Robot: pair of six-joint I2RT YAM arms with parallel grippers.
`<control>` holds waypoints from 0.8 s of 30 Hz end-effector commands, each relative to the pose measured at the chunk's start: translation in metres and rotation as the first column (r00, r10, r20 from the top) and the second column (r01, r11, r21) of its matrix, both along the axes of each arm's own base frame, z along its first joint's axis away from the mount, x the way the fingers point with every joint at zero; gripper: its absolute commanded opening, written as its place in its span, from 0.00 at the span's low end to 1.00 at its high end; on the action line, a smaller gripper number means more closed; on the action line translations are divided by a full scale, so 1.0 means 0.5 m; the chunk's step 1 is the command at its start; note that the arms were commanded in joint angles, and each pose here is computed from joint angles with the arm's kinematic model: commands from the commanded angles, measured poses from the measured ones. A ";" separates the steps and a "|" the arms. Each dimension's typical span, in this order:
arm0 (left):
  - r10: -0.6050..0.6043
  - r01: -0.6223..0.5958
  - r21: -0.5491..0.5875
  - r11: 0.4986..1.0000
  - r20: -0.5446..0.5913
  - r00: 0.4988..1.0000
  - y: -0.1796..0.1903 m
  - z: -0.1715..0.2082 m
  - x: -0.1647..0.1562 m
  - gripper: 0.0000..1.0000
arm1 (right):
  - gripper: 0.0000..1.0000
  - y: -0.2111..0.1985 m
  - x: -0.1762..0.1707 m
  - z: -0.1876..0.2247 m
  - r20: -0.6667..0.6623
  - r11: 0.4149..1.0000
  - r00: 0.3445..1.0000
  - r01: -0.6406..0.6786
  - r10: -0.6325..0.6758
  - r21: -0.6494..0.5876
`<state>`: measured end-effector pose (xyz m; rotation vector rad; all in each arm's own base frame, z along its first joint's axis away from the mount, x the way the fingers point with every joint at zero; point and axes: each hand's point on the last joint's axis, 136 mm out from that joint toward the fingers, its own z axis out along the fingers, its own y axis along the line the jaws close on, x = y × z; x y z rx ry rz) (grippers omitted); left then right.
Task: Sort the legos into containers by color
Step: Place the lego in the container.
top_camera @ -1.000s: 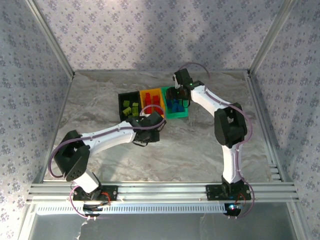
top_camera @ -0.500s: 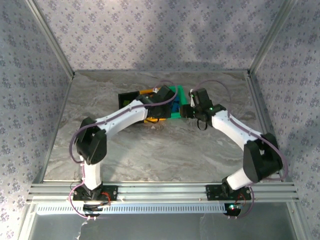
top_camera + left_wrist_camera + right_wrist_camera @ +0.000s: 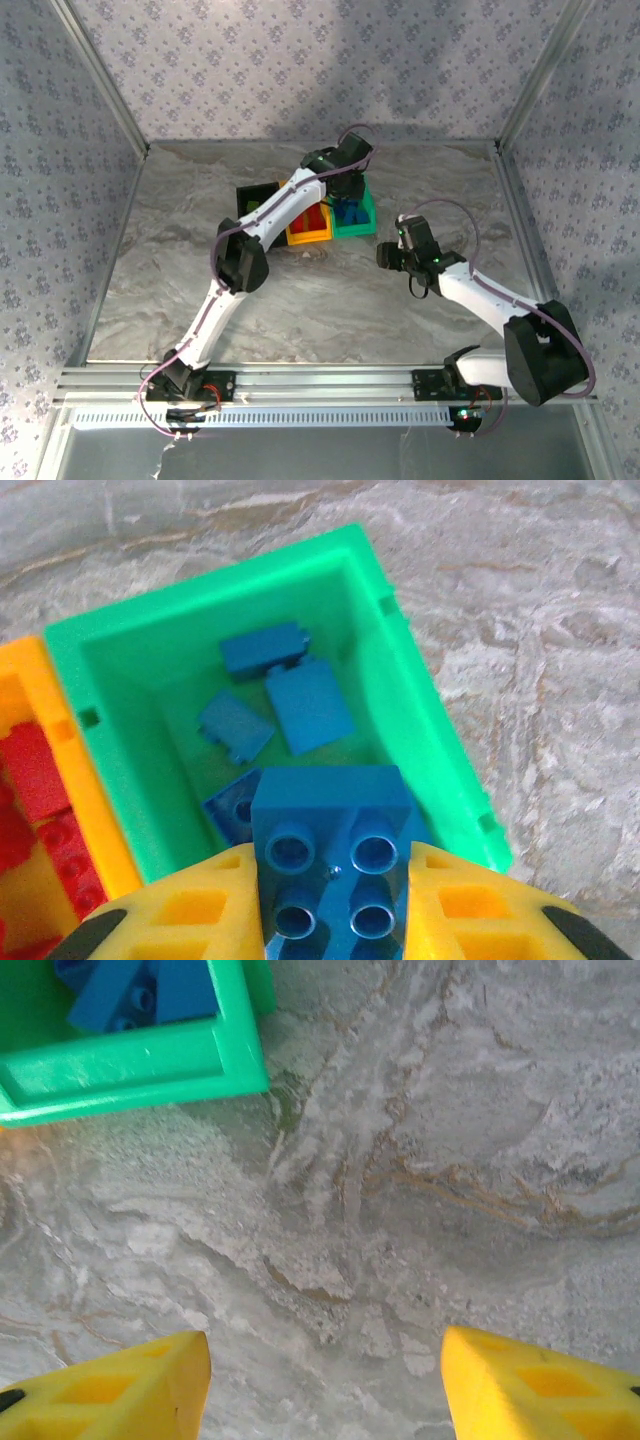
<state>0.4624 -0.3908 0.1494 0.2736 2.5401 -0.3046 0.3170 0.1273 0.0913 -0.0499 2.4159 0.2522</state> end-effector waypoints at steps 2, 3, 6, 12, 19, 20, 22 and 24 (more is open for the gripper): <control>-0.004 0.007 0.041 0.999 -0.073 0.997 0.027 -0.049 0.004 0.36 | 0.64 0.005 0.005 0.011 0.037 1.000 0.999 -0.008 0.007 0.016; -0.007 0.010 0.031 0.999 -0.081 0.997 0.025 -0.053 0.004 0.39 | 0.64 0.006 0.005 0.011 0.038 1.000 0.999 -0.009 0.009 0.018; -0.039 0.039 0.009 0.999 -0.081 0.996 0.018 -0.038 0.000 0.51 | 0.65 0.005 0.005 0.010 0.038 1.000 0.999 -0.009 0.008 0.014; -0.067 0.067 -0.006 0.998 -0.035 0.997 0.026 0.019 -0.015 0.58 | 0.65 0.001 0.007 0.009 0.046 1.000 0.999 -0.005 0.004 0.008; -0.048 0.052 -0.042 0.998 0.093 0.995 0.084 0.099 -0.070 0.58 | 0.65 -0.013 0.006 0.025 0.098 1.000 0.995 0.004 -0.003 -0.015; -0.034 0.039 -0.040 0.998 0.106 0.994 0.101 0.090 -0.080 0.58 | 0.65 -0.016 0.006 0.030 0.110 1.000 0.994 0.008 -0.005 -0.019; -0.001 0.010 -0.054 0.998 0.157 0.988 0.145 0.105 -0.104 0.58 | 0.65 -0.027 0.004 0.041 0.141 0.999 0.990 0.020 -0.015 -0.031; 0.039 -0.028 -0.058 0.998 0.194 0.980 0.194 0.108 -0.129 0.58 | 0.65 -0.038 0.001 0.051 0.168 0.999 0.985 0.038 -0.032 -0.035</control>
